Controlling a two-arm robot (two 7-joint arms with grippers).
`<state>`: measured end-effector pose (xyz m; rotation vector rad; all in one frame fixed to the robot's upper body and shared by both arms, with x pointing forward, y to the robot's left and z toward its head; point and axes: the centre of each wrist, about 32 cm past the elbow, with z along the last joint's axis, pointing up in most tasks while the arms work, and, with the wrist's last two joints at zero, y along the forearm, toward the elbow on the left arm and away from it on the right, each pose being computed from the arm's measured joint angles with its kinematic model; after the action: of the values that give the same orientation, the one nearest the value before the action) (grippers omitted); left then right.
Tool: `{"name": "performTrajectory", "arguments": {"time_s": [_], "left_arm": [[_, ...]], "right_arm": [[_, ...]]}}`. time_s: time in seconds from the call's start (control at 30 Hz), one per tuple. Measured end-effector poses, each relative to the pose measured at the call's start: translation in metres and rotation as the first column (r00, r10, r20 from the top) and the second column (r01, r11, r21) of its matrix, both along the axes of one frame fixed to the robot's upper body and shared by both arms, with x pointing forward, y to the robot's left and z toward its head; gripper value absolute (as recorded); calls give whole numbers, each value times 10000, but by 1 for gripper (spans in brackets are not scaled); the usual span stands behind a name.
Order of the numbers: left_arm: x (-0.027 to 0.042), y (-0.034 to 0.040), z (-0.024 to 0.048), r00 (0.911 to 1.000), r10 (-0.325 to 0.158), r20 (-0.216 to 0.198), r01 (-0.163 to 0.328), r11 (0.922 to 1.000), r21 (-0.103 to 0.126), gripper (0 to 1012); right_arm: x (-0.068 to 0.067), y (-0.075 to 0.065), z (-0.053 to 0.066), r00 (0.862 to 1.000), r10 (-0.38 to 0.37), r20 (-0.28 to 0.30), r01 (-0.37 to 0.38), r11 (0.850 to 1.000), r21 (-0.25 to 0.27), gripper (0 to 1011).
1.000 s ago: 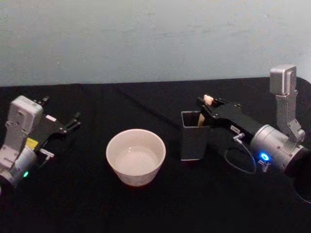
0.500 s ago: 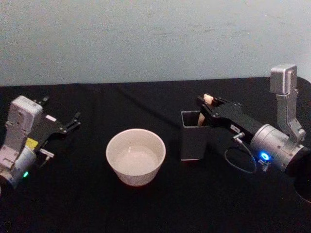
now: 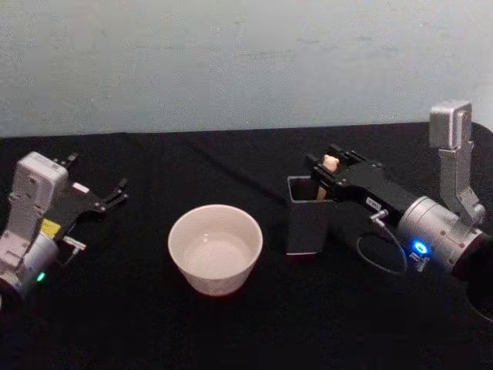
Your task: Pick up the stirring spoon with one hand, stir inside the cup, then place it back in its original position.
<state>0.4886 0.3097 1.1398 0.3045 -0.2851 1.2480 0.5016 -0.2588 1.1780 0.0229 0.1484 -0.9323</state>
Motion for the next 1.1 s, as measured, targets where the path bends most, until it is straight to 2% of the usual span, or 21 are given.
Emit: {"name": "performTrajectory", "arguments": {"time_s": [0.07, 0.1, 0.2, 0.23, 0.3, 0.37, 0.5, 0.53, 0.6, 0.63, 0.7, 0.73, 0.77, 0.8, 0.83, 0.87, 0.9, 0.93, 0.97, 1.0, 1.1], "left_arm": [[0, 0, 0, 10000, 0, -1, 0, 10000, 0, 1001], [0, 0, 0, 10000, -1, 0, 1, 10000, 0, 1001], [0, 0, 0, 10000, -1, 0, 1, 10000, -1, 1001], [0, 0, 0, 10000, 0, 0, 0, 10000, -1, 1001], [0, 0, 0, 10000, 0, 0, 0, 10000, 0, 1001], [0, 0, 0, 10000, 0, 0, 0, 10000, -1, 1001], [0, 0, 0, 10000, 0, 1, 0, 10000, 0, 1001], [0, 0, 0, 10000, 0, -1, 0, 10000, -1, 1001], [0, 0, 0, 10000, 0, 0, 0, 10000, 0, 1001], [0, 0, 0, 10000, -1, 0, 1, 10000, -1, 1001], [0, 0, 0, 10000, 0, 0, 0, 10000, 0, 1001], [0, 0, 0, 10000, 0, 0, 0, 10000, 0, 1001], [0, 0, 0, 10000, -1, 0, 1, 10000, 0, 1001], [0, 0, 0, 10000, -1, 1, 1, 10000, 0, 1001], [0, 0, 0, 10000, -1, 1, 1, 10000, 0, 1002], [0, 0, 0, 10000, 0, 0, 0, 10000, 0, 1001], [0, 0, 0, 10000, 0, 0, 0, 10000, -1, 1001], [0, 0, 0, 10000, 0, 0, 0, 10000, -1, 1001], [0, 0, 0, 10000, -1, -1, 1, 10000, 0, 1001], [0, 0, 0, 10000, -1, -1, 1, 10000, 0, 1002], [0, 0, 0, 10000, -1, 0, 1, 10000, -1, 1001]], "right_arm": [[0, 0, 1, 10000, 1, 3, -1, 10000, 3, 582], [0, 0, 1, 10000, 3, 4, -3, 10000, 4, 645], [0, 1, 2, 10000, 6, 7, -6, 10000, 7, 704], [0, 1, 2, 10000, 7, 7, -7, 10000, 9, 760], [0, 1, 2, 10000, 7, 7, -7, 10000, 10, 791], [-1, 1, 3, 10000, 8, 36, -8, 10000, 16, 889], [-8, 9, 22, 9994, -102, 328, 100, 9999, 72, 953], [-10, 10, 28, 9990, -172, 421, 168, 9998, 87, 997], [-15, 26, 46, 9951, -545, 825, 534, 9985, 155, 1002], [-18, 46, 56, 9878, -946, 1240, 931, 9955, 177, 1002], [-18, 70, 63, 9757, -1419, 1667, 1409, 9899, 181, 1002], [-14, 93, 70, 9590, -1925, 2079, 1937, 9809, 148, 1002], [-14, 93, 70, 9590, -1925, 2079, 1937, 9809, 148, 1002], [-5, 117, 59, 9291, -2596, 2633, 2690, 9631, 5, 1002], [-5, 117, 59, 9291, -2596, 2633, 2690, 9631, 5, 1002], [3, 126, 42, 9082, -3043, 2873, 3204, 9472, -96, 1002], [7, 126, 31, 8996, -3235, 2935, 3430, 9392, -161, 1002], [12, 121, 7, 8848, -3579, 2985, 3835, 9231, -300, 1002], [12, 121, 7, 8848, -3579, 2985, 3835, 9231, -300, 1002], [11, 114, -22, 8744, -3825, 2985, 4135, 9093, -461, 1002], [-3, 88, -105, 8628, -4149, 2888, 4542, 8870, -827, 1002]]}}
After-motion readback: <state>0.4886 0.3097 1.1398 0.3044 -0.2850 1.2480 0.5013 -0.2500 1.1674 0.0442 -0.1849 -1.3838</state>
